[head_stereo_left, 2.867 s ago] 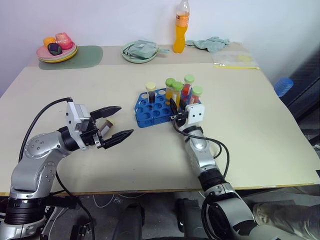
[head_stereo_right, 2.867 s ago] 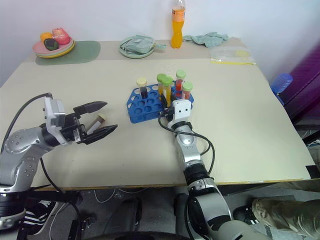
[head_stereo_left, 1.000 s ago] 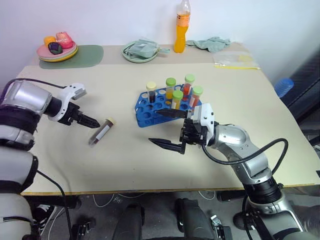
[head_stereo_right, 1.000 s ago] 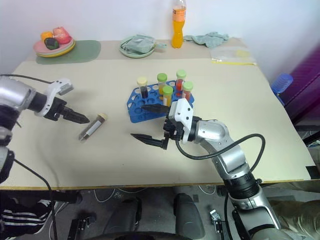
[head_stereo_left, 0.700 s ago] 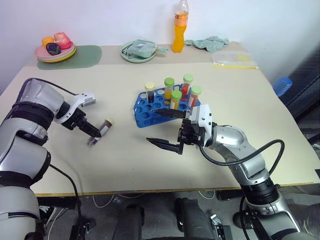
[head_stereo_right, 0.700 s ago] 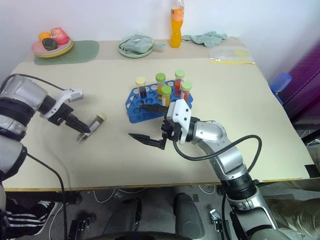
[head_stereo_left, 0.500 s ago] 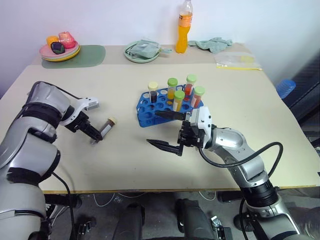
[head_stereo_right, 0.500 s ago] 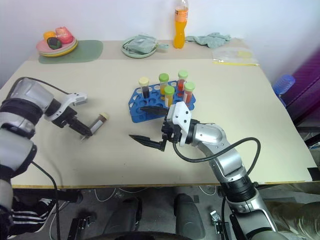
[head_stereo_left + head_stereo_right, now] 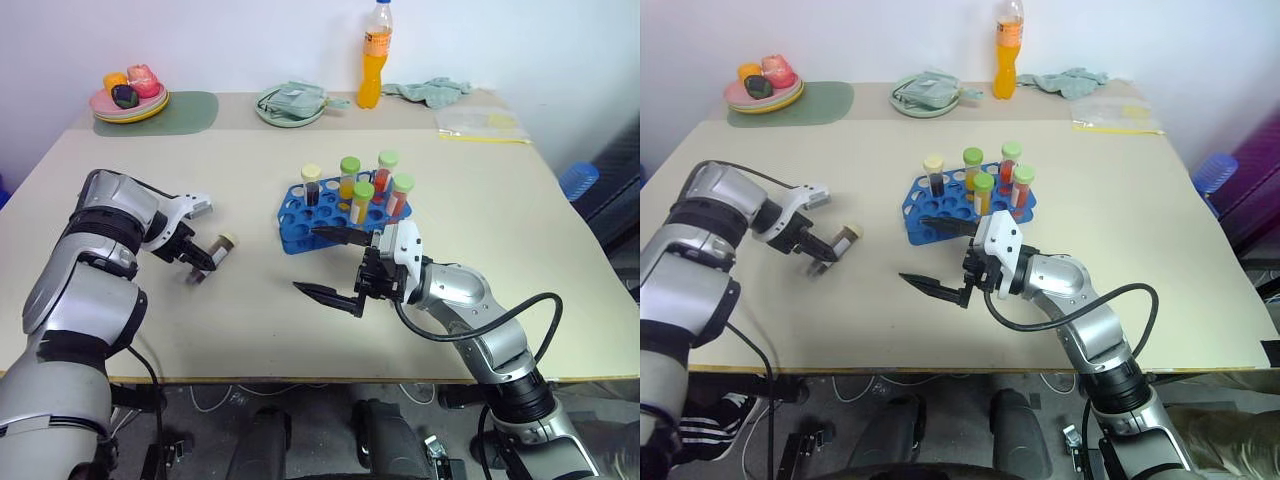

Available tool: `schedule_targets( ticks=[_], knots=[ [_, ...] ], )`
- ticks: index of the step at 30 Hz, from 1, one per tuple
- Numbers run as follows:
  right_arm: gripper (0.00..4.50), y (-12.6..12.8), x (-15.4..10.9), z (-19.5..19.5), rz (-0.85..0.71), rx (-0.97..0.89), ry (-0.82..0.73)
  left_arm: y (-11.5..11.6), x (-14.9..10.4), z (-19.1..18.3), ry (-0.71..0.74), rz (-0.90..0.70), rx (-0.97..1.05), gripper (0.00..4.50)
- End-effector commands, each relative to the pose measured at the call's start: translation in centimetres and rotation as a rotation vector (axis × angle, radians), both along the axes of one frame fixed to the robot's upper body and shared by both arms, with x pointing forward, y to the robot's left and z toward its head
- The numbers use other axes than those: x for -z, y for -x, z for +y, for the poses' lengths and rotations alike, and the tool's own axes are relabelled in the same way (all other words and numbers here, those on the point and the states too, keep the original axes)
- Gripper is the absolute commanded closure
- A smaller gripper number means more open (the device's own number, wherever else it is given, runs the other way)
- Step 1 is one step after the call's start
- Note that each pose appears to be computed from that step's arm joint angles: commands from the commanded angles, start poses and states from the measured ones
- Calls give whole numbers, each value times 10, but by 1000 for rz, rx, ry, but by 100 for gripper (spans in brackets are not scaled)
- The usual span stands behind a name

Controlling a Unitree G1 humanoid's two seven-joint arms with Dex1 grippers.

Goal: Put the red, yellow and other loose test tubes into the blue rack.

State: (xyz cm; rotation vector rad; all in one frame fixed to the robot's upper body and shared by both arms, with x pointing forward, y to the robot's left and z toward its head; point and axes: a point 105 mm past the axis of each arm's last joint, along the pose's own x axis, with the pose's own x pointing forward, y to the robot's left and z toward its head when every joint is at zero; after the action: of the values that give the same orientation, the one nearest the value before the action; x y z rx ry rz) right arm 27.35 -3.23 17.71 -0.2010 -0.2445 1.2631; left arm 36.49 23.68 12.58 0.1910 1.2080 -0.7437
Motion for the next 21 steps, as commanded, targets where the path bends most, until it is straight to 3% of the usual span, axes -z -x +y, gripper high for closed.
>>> schedule_targets(
  ticks=[1, 6, 8, 12, 14, 17, 21],
  knots=[
    [0, 5, -12, 2, -55, -15, -25, 2, 0, -2, 24, 7, 4, 375],
    [0, 3, -12, 3, -63, -12, -18, -1, -14, 6, 56, -47, -34, 375],
    [0, 3, -13, 2, -62, -7, -19, -8, -27, 11, 65, -145, -62, 375],
    [0, 2, -13, -4, -57, 16, -12, -22, -61, 8, 102, -566, 58, 375],
    [0, 2, -13, -9, -54, 22, -6, -21, -83, -15, 305, -788, 37, 375],
    [0, 3, -16, -21, -22, 29, 2, 2, -94, -40, 496, -1005, 78, 375],
    [0, 3, -18, -37, 15, 43, 26, 26, -91, -58, 545, -1228, 116, 375]
  ],
)
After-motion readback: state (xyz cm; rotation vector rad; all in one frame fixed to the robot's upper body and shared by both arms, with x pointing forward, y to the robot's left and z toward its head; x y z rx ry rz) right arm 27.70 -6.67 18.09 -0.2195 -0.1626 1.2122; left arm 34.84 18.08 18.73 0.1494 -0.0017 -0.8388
